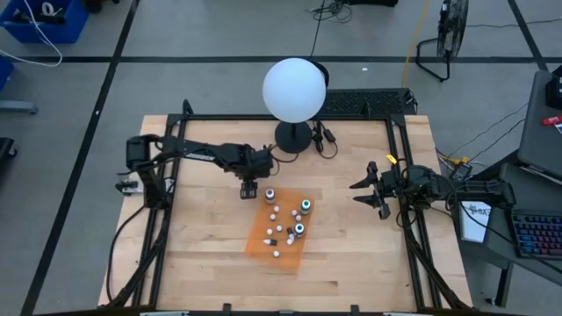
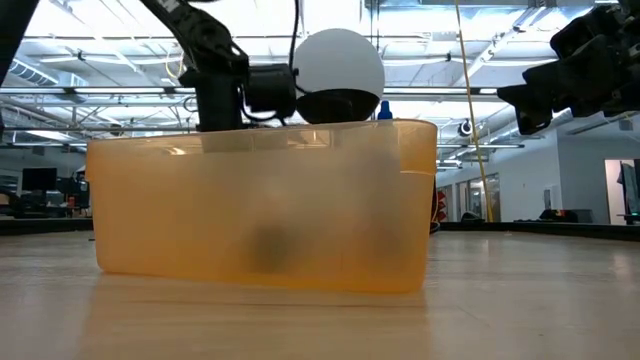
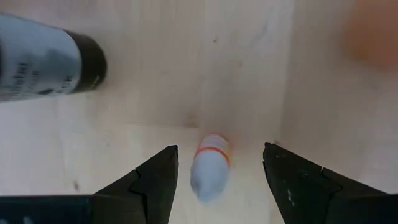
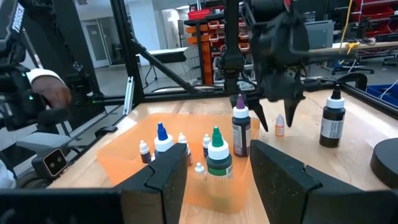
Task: Pick & Place food coloring
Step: Put the small orange food coloring bottle into the orange bin, then put the large black food coloring bottle into the orange bin
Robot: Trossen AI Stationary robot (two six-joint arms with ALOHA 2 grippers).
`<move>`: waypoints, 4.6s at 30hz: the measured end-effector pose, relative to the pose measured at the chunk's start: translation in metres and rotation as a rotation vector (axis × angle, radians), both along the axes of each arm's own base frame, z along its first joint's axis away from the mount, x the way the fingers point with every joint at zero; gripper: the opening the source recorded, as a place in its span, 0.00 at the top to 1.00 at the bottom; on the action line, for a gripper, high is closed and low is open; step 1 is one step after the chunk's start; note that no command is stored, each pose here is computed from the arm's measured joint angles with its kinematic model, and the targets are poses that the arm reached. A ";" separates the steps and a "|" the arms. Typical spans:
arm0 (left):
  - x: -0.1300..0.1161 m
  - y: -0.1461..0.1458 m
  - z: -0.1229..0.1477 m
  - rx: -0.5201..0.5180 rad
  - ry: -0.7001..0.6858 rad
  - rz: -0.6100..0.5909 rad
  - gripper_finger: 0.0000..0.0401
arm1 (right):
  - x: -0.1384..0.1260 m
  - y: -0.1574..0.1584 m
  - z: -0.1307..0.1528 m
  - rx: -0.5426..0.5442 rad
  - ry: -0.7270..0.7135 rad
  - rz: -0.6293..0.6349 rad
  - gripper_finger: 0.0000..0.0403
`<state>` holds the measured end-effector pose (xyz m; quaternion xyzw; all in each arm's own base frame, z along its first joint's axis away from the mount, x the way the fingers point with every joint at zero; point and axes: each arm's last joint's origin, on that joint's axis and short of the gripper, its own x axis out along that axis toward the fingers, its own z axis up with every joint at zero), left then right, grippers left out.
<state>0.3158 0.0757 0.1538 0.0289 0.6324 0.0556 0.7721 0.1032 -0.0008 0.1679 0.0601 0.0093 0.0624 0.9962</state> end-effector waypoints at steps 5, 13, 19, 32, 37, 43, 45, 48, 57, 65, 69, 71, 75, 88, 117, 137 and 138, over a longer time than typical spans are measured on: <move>0.003 0.004 -0.014 -0.005 0.031 0.002 0.41 | 0.000 0.000 0.000 0.000 0.001 0.000 0.59; 0.003 0.005 -0.012 0.001 0.027 0.001 0.41 | 0.000 0.000 0.000 0.000 0.001 0.000 0.59; 0.000 0.004 -0.013 -0.020 0.050 -0.003 0.53 | 0.000 0.000 0.000 0.000 0.001 0.000 0.59; -0.003 0.000 -0.009 0.005 0.077 -0.025 0.84 | 0.000 0.000 0.000 0.000 0.001 0.000 0.59; -0.006 -0.020 0.020 0.065 0.108 -0.018 0.84 | 0.000 0.000 0.000 0.000 0.001 0.000 0.59; -0.002 -0.075 0.078 0.069 0.036 -0.048 0.84 | 0.000 0.000 0.000 0.000 0.001 0.000 0.60; 0.002 -0.099 0.097 0.060 -0.004 -0.083 0.84 | 0.000 0.000 0.000 0.000 0.002 0.000 0.59; 0.007 -0.134 0.118 0.005 -0.078 -0.149 0.84 | 0.000 0.000 0.000 0.000 0.001 0.000 0.59; 0.018 -0.204 0.091 -0.021 -0.062 -0.314 0.84 | 0.000 0.000 0.000 0.000 0.001 0.000 0.59; 0.042 -0.216 0.028 -0.030 0.056 -0.310 0.84 | 0.000 0.000 0.000 0.000 0.001 0.000 0.60; 0.048 -0.218 0.007 -0.054 0.091 -0.317 0.84 | 0.000 0.000 0.000 0.000 0.001 0.000 0.59; 0.050 -0.219 0.000 -0.059 0.108 -0.314 0.84 | 0.000 0.000 0.000 0.000 0.002 0.000 0.59; 0.050 -0.219 -0.004 -0.069 0.119 -0.306 0.84 | 0.000 0.000 0.000 0.000 0.001 0.000 0.59; 0.047 -0.217 0.010 -0.070 0.125 -0.300 0.39 | 0.000 0.000 0.000 0.000 0.001 0.000 0.60; 0.009 0.026 0.155 0.161 -0.180 -0.051 0.38 | 0.000 0.000 0.000 0.000 0.001 0.000 0.59; 0.040 0.068 0.083 0.128 -0.025 -0.100 0.34 | 0.000 0.000 0.000 0.000 0.001 0.000 0.59; 0.040 0.068 0.082 0.128 -0.026 -0.098 0.35 | 0.000 0.000 0.000 0.000 0.002 0.000 0.59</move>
